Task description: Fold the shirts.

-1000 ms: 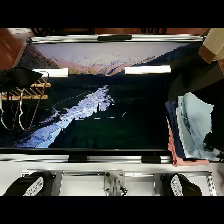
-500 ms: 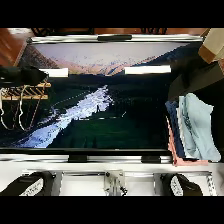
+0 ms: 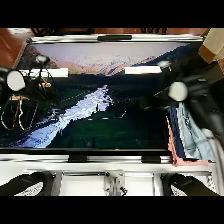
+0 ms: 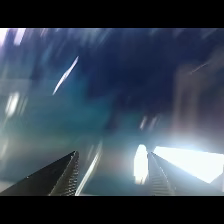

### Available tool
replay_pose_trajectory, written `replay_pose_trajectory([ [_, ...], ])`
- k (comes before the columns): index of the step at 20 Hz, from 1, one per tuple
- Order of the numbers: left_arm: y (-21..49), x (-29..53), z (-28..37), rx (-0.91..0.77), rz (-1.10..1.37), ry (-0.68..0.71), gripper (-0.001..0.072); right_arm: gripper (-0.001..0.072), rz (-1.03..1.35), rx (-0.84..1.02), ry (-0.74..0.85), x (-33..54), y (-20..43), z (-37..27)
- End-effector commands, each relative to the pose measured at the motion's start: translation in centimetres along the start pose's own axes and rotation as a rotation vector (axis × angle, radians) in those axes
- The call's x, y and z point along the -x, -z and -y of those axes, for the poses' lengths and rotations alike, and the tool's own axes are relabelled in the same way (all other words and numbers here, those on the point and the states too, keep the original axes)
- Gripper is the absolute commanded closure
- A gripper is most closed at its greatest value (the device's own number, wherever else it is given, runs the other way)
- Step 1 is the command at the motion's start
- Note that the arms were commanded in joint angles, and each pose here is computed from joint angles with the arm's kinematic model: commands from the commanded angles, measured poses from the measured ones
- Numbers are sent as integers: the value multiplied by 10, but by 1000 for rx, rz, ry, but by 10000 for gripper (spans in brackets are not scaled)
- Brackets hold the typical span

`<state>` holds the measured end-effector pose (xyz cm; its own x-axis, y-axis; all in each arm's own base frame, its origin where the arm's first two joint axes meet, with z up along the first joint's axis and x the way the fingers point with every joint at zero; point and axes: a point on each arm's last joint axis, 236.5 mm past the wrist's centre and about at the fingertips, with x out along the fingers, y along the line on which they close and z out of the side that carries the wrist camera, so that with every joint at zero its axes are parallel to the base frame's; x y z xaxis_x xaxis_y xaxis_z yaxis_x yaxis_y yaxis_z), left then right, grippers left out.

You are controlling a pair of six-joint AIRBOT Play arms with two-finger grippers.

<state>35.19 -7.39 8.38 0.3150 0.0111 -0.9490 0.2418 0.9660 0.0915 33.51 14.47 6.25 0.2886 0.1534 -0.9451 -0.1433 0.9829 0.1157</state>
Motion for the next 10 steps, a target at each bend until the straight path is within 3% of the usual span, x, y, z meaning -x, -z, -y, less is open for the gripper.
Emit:
replay_pose_trajectory([
  [1,46,-30,14,78,-117,28,3,157,-290,-17,-140,-50,54,-61],
  [10,56,-46,19,79,-157,40,3,157,-285,-13,-127,-53,52,-58],
])
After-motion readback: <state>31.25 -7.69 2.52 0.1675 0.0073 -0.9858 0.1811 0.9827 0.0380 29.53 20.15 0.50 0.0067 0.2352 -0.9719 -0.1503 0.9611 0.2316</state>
